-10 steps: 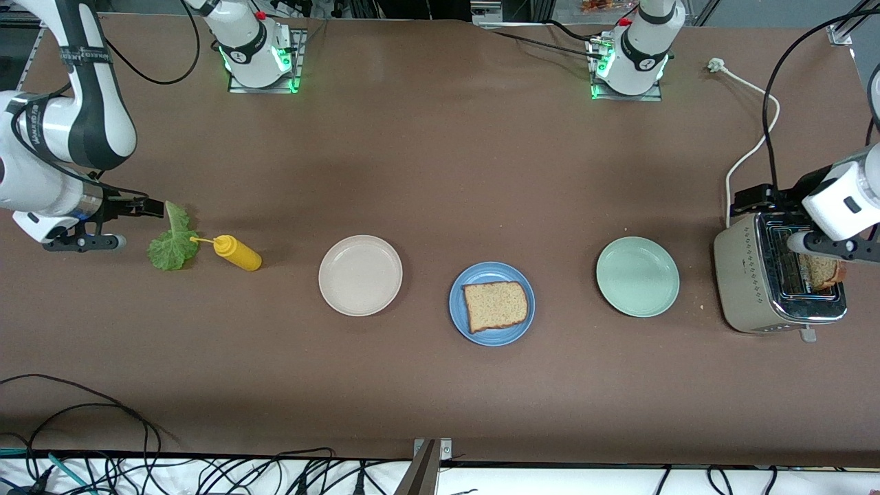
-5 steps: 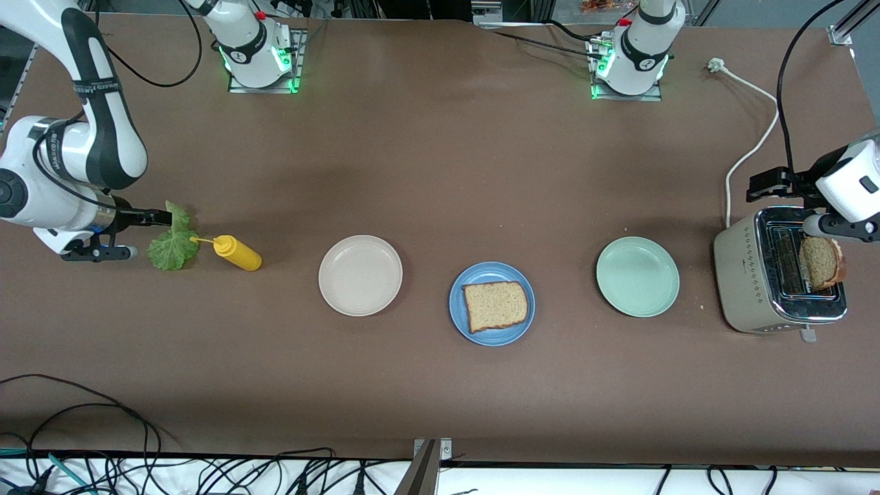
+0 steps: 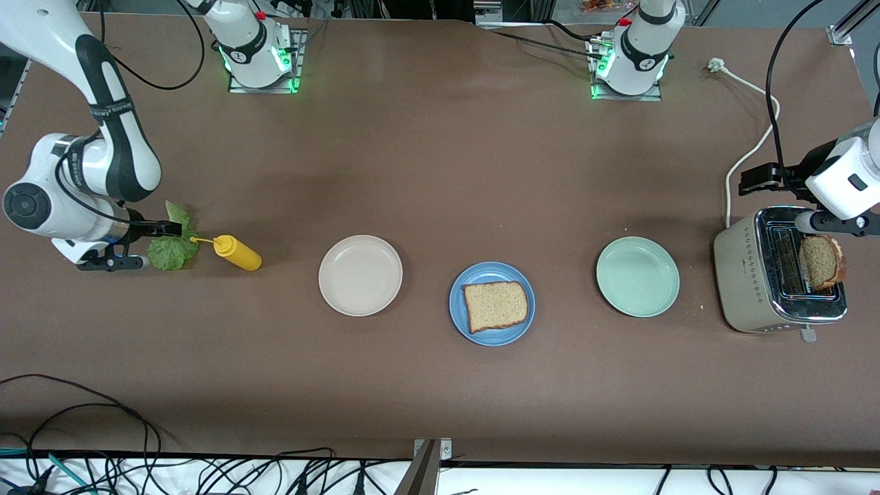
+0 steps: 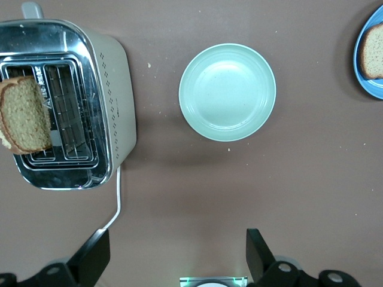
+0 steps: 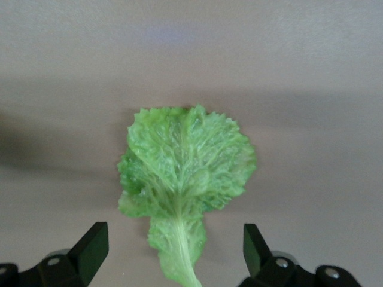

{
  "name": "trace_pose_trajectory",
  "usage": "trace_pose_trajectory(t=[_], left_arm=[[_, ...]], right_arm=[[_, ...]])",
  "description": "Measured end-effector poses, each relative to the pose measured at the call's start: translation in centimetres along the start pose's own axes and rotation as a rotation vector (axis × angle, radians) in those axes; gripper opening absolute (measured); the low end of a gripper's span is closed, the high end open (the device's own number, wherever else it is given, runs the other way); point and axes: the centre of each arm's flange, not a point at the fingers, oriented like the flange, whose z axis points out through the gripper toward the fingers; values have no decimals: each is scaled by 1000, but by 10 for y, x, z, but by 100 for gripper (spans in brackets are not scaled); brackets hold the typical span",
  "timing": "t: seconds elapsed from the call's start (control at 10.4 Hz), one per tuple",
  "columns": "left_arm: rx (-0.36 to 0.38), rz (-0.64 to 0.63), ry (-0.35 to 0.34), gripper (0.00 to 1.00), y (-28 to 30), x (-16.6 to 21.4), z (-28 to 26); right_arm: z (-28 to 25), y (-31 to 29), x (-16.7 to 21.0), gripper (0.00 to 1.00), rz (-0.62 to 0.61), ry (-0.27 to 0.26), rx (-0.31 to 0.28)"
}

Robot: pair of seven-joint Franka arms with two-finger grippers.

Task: Make sandwich in blue plate with both arms
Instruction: 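Reach the right gripper down and grasp the lettuce leaf stem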

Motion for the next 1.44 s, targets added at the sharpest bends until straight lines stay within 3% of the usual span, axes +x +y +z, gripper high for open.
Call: trace_pose_trajectory(t=[0.67,1.15,1.34,1.44], left_arm=[[3,-49,7,100,14,-3,-6],[7,-107,108,100,11,-28,-56],[5,-132,107,100,15,-28,-55],[5,-137,107,100,15,-28,-55]], right_arm=[[33,-5,2,100,45,-41,67],[56,-2,8,100,66,-30,81],[59,3,11,96,73,-22,80],[57,4,12,82,73,-15,79]])
